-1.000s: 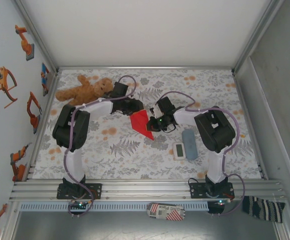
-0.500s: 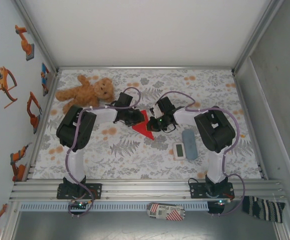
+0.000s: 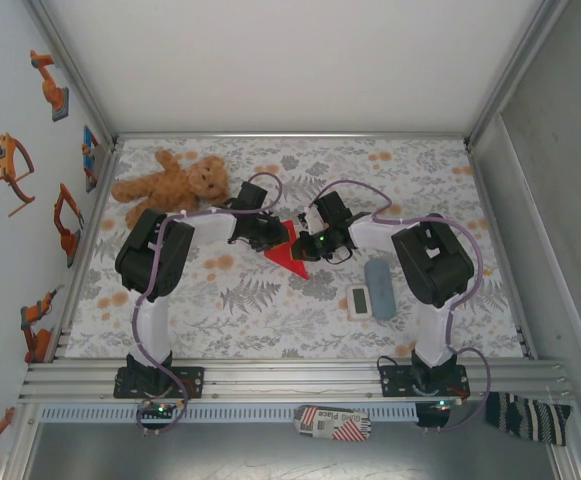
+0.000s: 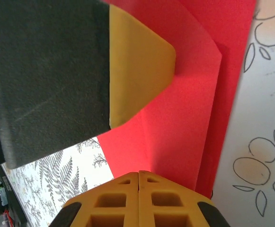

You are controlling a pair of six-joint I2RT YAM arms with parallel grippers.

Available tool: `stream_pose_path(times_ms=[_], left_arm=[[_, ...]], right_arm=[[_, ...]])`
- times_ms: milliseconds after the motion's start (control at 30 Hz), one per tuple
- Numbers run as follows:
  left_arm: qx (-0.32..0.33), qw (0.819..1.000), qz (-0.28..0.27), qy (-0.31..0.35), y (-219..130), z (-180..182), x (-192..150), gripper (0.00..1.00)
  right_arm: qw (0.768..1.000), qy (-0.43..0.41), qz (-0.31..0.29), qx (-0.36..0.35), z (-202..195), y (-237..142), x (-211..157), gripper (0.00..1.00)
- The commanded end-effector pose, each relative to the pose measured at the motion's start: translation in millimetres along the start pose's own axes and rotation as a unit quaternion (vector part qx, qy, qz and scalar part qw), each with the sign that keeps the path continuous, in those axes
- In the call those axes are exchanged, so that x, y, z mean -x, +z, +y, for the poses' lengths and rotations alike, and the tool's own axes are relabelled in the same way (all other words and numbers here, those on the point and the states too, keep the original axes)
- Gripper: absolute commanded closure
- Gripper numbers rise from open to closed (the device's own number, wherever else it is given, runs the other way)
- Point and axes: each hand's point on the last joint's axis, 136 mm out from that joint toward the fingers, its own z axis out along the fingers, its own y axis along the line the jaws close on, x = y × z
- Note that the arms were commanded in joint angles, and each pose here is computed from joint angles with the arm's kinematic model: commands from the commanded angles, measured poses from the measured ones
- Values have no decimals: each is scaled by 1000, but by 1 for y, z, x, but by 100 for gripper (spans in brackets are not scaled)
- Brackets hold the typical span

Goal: Fold a paper plane with a square sheet of paper (pick it up from the middle)
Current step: Fourth fold the wing at the center of the table.

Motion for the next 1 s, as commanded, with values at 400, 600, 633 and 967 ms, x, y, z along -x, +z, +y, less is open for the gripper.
stream_pose_path(times_ms=[400, 600, 633, 967], left_arm=[[136, 987, 59, -57, 18, 68, -34, 81], [161, 982, 64, -68, 19, 79, -38, 81], [163, 982, 65, -69, 20, 80, -38, 81], [166, 981, 68, -70, 20, 82, -40, 81]], right_arm=[[998, 31, 52, -26, -22, 7, -38, 100], [996, 23, 79, -19, -20, -6, -67, 100], [996, 23, 84, -20, -21, -8, -72, 100], [990, 18, 129, -46, -32, -24, -112, 100]])
